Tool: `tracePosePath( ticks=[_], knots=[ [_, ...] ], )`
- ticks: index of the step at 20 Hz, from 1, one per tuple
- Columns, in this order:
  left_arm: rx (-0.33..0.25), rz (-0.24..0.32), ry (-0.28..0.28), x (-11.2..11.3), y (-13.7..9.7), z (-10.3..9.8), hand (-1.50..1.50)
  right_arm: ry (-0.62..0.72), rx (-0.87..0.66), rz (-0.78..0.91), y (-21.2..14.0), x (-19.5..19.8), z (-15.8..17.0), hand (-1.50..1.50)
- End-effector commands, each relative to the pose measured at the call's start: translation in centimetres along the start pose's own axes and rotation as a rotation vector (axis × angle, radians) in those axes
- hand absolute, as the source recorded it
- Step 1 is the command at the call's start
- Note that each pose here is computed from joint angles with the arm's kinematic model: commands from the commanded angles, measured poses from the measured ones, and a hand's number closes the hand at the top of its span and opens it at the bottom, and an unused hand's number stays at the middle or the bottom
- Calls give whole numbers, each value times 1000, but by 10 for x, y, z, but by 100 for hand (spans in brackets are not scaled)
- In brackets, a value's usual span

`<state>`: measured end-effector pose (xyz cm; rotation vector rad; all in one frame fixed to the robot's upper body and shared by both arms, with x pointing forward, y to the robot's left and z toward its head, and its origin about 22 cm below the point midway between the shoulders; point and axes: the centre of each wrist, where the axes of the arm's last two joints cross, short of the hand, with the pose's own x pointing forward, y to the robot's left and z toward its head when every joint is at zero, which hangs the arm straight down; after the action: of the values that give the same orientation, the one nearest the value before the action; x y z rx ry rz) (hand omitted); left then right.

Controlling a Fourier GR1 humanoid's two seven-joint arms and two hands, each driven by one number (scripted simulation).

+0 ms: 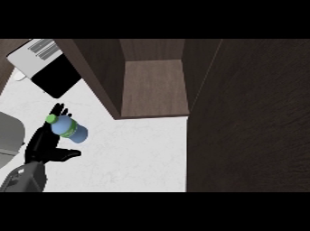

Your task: Pick up the bottled water, place it into the cabinet and close the cabinet

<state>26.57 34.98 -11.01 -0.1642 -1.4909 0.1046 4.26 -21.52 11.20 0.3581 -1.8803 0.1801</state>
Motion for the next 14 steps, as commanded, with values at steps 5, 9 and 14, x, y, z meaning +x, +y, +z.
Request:
tracePosePath(
  ticks=[5, 9, 14],
  knots=[
    [-37, 67, -56, -25, -6, 4, 150, -38, 36, 70, -2, 35, -1, -150],
    [-56, -60, -68, -32, -18, 2, 150, -39, 35, 58, 2, 24, 3, -150],
    [-60, -209, -189, -30, -22, -3, 150, -40, -5, 50, 8, 27, -2, -150]
  ],
)
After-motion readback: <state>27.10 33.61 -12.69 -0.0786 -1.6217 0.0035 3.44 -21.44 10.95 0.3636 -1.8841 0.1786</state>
